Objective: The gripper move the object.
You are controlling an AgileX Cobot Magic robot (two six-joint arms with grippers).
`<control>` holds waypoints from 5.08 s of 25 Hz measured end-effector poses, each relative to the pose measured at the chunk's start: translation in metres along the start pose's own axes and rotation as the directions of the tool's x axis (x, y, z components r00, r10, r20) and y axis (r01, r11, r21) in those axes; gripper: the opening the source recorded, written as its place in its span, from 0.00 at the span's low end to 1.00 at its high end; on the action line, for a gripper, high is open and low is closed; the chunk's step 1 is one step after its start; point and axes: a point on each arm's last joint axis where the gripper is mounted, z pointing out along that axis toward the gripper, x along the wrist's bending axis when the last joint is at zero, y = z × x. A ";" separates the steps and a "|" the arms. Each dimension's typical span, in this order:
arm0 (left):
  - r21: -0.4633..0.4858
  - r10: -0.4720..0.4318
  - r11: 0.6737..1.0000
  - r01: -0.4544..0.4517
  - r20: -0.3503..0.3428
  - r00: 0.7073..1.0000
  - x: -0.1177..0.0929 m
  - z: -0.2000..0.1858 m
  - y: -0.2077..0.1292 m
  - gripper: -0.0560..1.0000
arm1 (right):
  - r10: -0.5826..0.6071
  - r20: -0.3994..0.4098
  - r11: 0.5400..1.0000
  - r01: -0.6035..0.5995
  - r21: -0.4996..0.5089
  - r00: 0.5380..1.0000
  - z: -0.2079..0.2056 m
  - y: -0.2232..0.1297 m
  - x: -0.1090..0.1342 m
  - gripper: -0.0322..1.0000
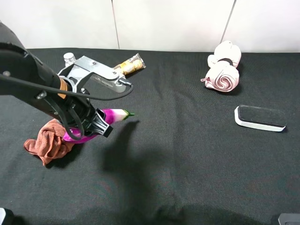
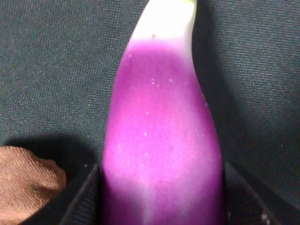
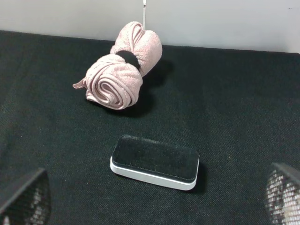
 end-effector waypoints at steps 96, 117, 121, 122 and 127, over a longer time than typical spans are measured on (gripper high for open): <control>0.175 -0.140 0.977 0.120 0.102 0.985 -0.013 -0.063 0.005 0.93 | 0.000 0.000 1.000 0.000 0.000 1.000 0.000 0.000 0.000 0.70; -0.157 -0.186 0.968 0.198 0.090 0.979 0.036 -0.201 -0.089 0.93 | 0.000 0.000 1.000 0.000 0.000 1.000 0.000 0.000 0.000 0.70; -0.288 -0.131 0.944 0.159 0.116 0.985 0.045 -0.220 -0.111 0.93 | 0.000 0.000 1.000 0.000 0.000 1.000 0.000 0.000 0.000 0.70; -0.321 -0.112 0.936 0.146 0.122 0.986 0.048 -0.224 -0.118 0.93 | 0.000 0.000 1.000 0.000 0.000 1.000 0.000 0.000 0.000 0.70; -0.448 0.002 0.893 0.048 0.109 0.994 0.056 -0.238 -0.143 0.93 | 0.000 0.000 1.000 0.000 0.000 1.000 0.000 0.000 0.000 0.70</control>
